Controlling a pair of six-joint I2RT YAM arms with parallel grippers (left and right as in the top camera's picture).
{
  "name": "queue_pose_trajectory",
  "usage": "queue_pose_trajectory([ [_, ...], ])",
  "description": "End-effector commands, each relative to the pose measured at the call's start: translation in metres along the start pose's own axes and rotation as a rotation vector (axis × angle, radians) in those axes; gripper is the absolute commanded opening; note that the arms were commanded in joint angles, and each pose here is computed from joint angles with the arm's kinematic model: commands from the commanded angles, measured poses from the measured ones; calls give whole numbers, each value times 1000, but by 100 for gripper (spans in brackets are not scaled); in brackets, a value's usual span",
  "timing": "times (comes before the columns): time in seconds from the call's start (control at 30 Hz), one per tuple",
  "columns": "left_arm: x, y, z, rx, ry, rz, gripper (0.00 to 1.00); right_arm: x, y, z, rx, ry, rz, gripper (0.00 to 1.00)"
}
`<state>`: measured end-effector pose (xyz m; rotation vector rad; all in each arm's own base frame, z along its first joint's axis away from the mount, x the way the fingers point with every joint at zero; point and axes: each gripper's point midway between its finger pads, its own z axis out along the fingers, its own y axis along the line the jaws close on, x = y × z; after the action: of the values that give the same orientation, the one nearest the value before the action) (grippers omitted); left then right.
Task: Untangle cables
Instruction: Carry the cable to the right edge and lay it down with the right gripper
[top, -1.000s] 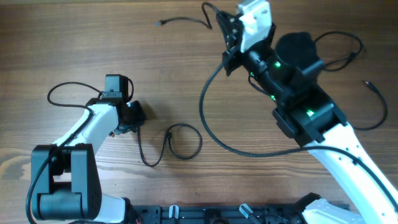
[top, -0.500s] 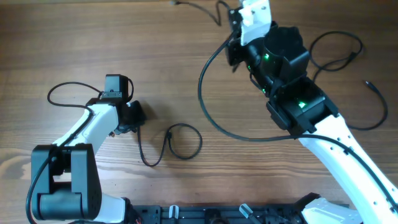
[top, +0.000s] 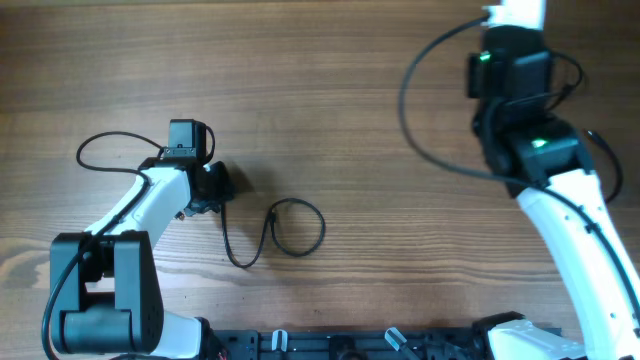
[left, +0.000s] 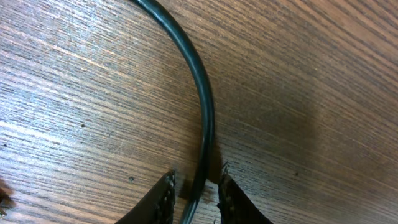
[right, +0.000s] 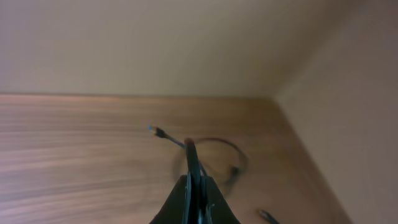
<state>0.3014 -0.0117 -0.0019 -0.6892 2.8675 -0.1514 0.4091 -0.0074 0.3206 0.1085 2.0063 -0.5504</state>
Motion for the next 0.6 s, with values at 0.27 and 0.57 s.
queue_pose_trajectory([
  [0.27,5,1,5,-4,20,-9,27,67,-78,58,91,244,215,4],
  [0.57,5,1,5,-4,20,-9,27,147,-88,111,156,494,182,4],
])
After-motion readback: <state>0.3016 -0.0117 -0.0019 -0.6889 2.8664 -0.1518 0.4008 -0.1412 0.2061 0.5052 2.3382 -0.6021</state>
